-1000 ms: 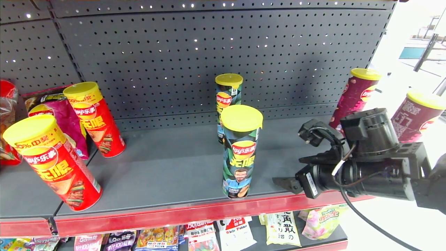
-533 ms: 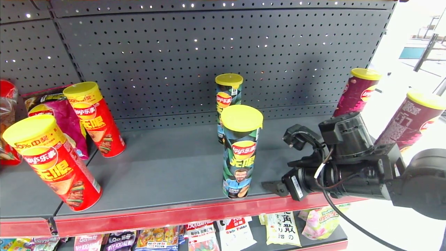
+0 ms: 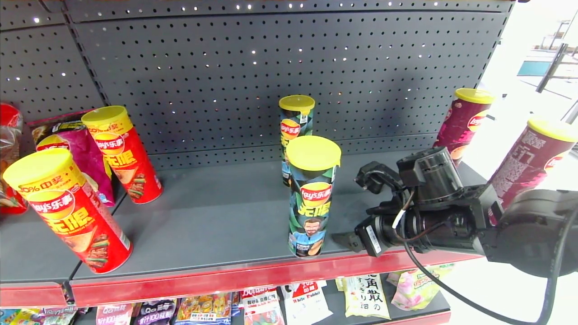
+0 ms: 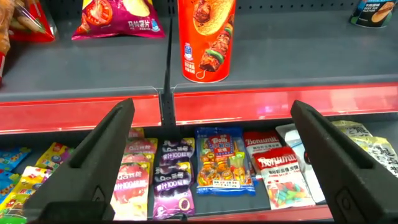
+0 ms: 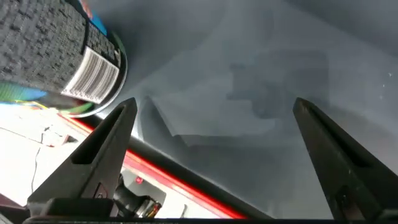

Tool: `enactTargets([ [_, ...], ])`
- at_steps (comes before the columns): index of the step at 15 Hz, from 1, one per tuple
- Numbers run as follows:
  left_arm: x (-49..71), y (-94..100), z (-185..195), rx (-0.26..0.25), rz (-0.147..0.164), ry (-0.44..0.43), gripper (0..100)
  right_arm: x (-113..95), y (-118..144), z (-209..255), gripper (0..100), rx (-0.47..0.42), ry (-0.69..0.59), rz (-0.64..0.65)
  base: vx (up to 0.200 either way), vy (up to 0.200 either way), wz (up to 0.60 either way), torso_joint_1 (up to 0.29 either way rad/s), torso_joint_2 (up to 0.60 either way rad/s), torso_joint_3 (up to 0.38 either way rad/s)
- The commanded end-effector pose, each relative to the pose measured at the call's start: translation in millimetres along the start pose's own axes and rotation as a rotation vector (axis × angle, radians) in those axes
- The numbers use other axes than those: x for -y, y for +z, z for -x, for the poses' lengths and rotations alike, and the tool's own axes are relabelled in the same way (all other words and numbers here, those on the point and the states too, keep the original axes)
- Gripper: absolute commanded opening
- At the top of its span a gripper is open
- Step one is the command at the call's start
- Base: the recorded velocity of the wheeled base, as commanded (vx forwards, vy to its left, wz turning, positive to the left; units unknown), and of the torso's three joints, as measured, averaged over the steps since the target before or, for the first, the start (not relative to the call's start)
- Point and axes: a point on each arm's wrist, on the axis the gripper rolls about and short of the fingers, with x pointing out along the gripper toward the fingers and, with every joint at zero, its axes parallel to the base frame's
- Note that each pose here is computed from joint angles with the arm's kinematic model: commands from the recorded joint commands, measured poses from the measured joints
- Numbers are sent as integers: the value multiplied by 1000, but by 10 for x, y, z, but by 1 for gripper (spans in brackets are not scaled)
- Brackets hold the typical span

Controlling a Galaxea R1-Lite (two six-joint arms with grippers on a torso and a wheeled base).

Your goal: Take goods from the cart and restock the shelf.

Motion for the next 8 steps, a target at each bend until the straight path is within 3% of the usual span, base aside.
enactTargets([
  [1,0,0,0,1,0,2,100,-29,6,-27,100,-2,6,7,0,0,0,0,0,0],
  [8,0,0,0,1,0,2,100,-141,23,-127,100,26,-2,30,0,0,0,0,0,0],
])
